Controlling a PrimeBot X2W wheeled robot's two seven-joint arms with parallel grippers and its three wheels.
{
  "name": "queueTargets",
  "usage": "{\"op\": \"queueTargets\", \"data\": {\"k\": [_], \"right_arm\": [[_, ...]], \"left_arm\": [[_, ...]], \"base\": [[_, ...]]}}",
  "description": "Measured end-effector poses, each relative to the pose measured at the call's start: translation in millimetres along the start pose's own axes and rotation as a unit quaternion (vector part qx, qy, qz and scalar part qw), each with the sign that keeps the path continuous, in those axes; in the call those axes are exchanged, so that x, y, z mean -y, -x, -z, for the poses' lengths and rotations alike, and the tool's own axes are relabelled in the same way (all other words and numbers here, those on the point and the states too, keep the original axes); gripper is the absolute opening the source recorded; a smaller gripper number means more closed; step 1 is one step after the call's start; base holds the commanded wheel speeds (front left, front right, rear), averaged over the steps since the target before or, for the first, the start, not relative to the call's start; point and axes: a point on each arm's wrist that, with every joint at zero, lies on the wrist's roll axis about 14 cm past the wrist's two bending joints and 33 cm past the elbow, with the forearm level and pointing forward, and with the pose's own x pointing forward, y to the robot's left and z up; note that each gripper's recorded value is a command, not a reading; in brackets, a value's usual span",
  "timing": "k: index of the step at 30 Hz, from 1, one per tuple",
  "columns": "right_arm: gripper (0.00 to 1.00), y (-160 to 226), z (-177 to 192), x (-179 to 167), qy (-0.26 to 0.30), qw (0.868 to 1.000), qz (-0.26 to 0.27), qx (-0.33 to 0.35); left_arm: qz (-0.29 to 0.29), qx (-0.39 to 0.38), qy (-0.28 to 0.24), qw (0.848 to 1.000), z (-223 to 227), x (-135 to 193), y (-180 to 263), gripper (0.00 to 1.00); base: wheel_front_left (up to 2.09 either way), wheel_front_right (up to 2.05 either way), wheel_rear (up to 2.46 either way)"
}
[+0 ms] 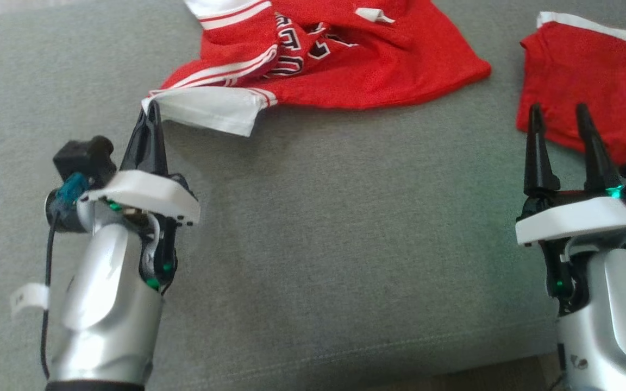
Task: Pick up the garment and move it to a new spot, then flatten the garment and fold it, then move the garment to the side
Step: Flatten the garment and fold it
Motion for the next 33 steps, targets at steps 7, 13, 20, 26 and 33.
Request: {"op": "queueTargets", "data": {"k": [7, 13, 20, 26, 33], "right_arm": [[1.0, -5.0, 8.4, -13.7, -0.007, 1.0, -0.017, -0.015], [1.0, -7.7, 33.0, -17.9, -0.045, 0.997, -0.016, -0.059], [1.0, -13.9, 82.6, -17.6, -0.115, 0.984, 0.003, -0.139], [1.0, -47.2, 92.3, -26.9, -0.142, 0.977, 0.006, -0.157], [1.0, -76.5, 114.0, -28.6, -0.124, 0.973, 0.024, -0.195]], "left_arm": [[-0.023, 0.041, -0.001, 0.999, -22.8, -15.5, 24.3, 0.0], [-0.032, 0.067, -0.001, 0.997, -37.7, -21.5, 43.7, 0.0], [-0.037, 0.051, -0.012, 0.998, -24.2, -26.9, 59.0, 0.0], [-0.041, 0.046, -0.015, 0.998, -19.4, -31.3, 61.8, 0.0], [-0.046, 0.033, -0.012, 0.998, -9.9, -35.0, 65.6, 0.0]], "base": [[0.0, 0.0, 0.0], [0.0, 0.0, 0.0], [0.0, 0.0, 0.0], [0.0, 0.0, 0.0], [0.0, 0.0, 0.0]]}}
